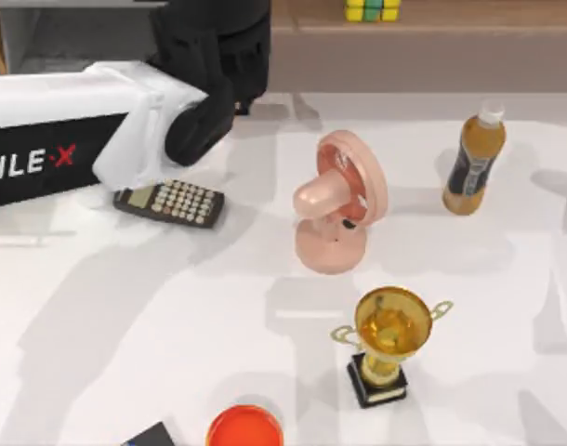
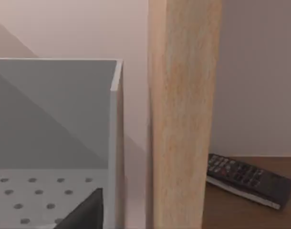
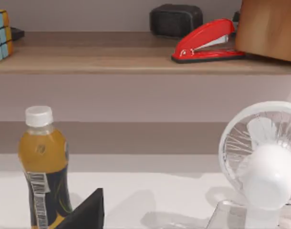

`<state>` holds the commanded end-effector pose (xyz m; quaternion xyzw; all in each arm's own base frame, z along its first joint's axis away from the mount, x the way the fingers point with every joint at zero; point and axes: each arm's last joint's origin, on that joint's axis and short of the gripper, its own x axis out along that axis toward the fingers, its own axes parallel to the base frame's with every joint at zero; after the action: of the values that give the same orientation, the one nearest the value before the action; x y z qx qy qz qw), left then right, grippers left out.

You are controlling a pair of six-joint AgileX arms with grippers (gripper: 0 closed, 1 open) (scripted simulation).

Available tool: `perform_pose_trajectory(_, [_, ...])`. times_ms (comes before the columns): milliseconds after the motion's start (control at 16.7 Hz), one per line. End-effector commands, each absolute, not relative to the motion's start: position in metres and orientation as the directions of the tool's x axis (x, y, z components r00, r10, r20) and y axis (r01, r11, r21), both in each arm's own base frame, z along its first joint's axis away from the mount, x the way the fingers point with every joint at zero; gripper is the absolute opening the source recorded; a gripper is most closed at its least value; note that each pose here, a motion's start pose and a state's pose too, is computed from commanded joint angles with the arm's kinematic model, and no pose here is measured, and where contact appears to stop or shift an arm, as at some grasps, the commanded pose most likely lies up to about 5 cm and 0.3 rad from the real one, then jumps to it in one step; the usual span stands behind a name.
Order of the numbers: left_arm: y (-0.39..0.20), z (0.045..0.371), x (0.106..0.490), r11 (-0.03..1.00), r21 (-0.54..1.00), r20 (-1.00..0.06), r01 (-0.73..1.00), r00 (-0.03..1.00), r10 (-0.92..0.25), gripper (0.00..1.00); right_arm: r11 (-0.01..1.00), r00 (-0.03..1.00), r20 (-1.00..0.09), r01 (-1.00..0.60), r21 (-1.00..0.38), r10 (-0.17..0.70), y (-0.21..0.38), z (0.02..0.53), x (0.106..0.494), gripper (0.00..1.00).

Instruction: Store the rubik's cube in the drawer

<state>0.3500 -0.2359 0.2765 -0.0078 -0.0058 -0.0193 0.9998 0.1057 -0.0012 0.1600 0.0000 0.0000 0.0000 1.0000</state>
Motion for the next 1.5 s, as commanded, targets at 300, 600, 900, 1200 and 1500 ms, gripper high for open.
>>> perform_pose_trajectory(300, [-0.333,0.192,0.379,0.999,-0.001,-0.002,0.033,0.999,-0.033,1.00,1.000,1.000,0.000,0.000,0.000,0.000,-0.001,0.160,0.106,1.00])
perform_pose_trajectory(600, [-0.368,0.149,0.382,1.000,0.000,0.000,0.020,1.000,-0.020,1.00,1.000,1.000,0.000,0.000,0.000,0.000,-0.001,0.160,0.106,1.00])
perform_pose_trajectory(900, [-0.366,0.147,0.383,1.000,0.004,-0.004,0.017,1.000,-0.017,1.00,1.000,1.000,0.000,0.000,0.000,0.000,-0.001,0.160,0.106,1.00])
perform_pose_trajectory(1200, [-0.370,0.157,0.397,1.000,0.000,0.001,0.021,1.000,-0.021,1.00,1.000,1.000,0.000,0.000,0.000,0.000,-0.001,0.160,0.106,1.00])
perform_pose_trajectory(1500, [-0.370,0.160,0.429,1.000,0.000,0.005,0.020,1.000,-0.020,1.00,1.000,1.000,0.000,0.000,0.000,0.000,-0.001,0.160,0.106,1.00])
